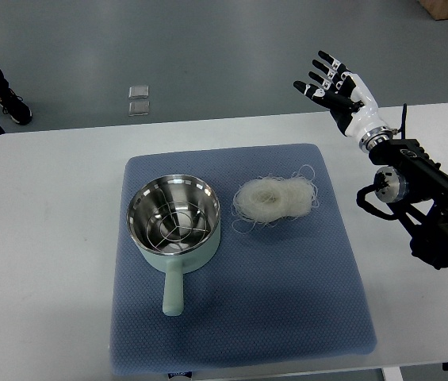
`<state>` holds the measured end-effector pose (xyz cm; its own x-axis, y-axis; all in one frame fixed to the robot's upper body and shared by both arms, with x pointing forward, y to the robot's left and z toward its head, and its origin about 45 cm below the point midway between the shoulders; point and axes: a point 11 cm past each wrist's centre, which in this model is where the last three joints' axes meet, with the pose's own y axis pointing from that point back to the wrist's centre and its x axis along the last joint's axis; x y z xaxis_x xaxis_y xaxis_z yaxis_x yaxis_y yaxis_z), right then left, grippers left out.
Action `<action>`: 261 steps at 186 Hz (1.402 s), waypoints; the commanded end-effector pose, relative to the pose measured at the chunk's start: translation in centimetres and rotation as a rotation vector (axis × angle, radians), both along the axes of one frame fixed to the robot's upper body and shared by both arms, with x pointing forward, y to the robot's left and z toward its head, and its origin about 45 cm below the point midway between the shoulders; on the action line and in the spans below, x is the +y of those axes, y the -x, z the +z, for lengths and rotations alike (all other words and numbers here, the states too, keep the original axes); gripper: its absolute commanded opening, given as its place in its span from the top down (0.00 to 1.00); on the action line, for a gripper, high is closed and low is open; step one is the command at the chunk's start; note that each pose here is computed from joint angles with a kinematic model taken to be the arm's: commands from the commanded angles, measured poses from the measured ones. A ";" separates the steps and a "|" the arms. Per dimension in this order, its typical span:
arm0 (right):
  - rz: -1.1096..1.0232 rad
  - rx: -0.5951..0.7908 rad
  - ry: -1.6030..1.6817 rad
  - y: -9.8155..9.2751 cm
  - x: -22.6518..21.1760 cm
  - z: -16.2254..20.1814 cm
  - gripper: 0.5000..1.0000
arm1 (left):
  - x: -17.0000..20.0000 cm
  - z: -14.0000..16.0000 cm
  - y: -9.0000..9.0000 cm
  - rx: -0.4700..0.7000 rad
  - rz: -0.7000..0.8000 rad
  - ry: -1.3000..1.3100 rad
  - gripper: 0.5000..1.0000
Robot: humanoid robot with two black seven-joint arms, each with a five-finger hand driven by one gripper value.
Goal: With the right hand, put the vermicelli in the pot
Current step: 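Rotate the right hand palm-down above the vermicelli bundle, then lower the right hand onto the white vermicelli bundle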
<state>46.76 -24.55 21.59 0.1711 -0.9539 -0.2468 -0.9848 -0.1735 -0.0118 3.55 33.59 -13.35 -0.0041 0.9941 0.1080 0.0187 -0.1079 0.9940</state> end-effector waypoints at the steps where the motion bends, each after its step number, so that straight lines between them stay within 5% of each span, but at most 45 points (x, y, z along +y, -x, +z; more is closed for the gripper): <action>1: -0.004 -0.003 -0.002 0.0 -0.1 0.1 0.15 | 0.0 0.0 0.0 0.003 -0.002 0.002 0.00; 112: 0.033 -0.007 0.024 -0.1 0.1 0.4 0.15 | 0.0 0.0 0.1 0.005 0.000 0.001 0.00; 261: 0.510 -0.120 0.557 0.1 3.5 3.7 0.17 | 0.2 0.0 0.0 0.003 0.002 -0.010 0.00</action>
<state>47.05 -21.52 25.17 0.5517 -0.8133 0.1850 -0.8316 -0.5532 0.0481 3.56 33.75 -13.33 -0.0048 0.9931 0.1171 0.0220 -0.1170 0.9929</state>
